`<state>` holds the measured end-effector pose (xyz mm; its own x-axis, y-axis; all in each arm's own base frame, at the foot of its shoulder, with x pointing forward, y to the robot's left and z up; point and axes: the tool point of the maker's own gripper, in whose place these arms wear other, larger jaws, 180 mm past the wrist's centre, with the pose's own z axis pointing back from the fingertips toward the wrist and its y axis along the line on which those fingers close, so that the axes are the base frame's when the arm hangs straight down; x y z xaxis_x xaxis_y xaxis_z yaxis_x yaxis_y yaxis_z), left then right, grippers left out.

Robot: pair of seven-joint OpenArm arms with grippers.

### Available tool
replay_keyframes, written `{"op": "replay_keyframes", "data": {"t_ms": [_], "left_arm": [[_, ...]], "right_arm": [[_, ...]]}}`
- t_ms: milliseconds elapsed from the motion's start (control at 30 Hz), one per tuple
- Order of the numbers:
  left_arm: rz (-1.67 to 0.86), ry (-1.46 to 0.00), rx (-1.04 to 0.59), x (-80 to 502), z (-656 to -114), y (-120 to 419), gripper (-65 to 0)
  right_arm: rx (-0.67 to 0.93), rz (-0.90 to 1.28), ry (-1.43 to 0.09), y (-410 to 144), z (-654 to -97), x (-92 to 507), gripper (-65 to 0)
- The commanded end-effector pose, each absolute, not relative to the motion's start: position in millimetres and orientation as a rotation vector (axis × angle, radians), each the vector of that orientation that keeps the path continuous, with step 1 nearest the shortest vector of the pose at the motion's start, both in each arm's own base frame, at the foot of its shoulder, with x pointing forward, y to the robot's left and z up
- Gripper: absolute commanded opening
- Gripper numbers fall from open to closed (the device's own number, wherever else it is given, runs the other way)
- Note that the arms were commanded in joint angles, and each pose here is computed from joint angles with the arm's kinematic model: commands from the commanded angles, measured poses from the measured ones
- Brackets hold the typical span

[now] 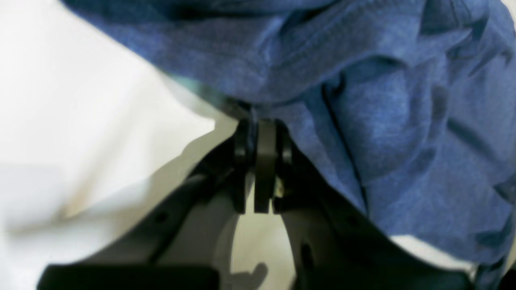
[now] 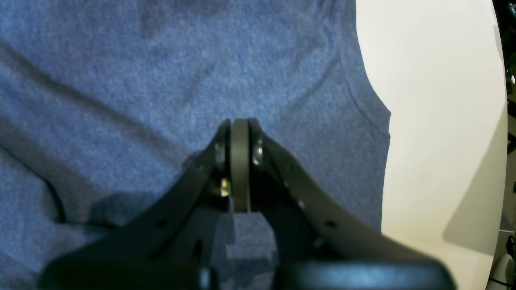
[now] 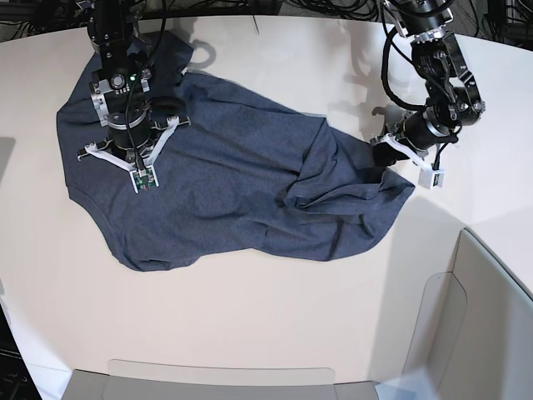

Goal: Layout the t-shirt on the table in an organized manner, then fold the t-shirt properly
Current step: 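Pull the shirt edge outward with the left gripper, right gripper sliding along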

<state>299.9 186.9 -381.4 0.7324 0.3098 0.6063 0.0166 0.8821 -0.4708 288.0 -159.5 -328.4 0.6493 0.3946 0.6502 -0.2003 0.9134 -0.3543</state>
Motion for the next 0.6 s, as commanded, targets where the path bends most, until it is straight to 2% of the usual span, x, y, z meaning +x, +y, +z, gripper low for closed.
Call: {"op": "replay_keyframes", "data": {"t_ms": [0, 167, 567], "left_arm": [[0.138, -0.804, -0.456, 303.0, -362.7, 190.6, -65.0], [0.048, -0.846, -0.399, 276.3, -332.5, 185.2, -65.0], [-0.024, -0.638, -0.332, 190.9, -350.2, 178.0, -65.0]], "right_arm": [[-0.274, 0.342, -0.837, -161.5, -317.7, 294.9, -65.0], [-0.276, 0.340, -0.843, -162.0, -315.8, 296.9, -65.0], [-0.278, 0.342, -0.838, -162.9, -317.1, 295.9, -65.0]]}}
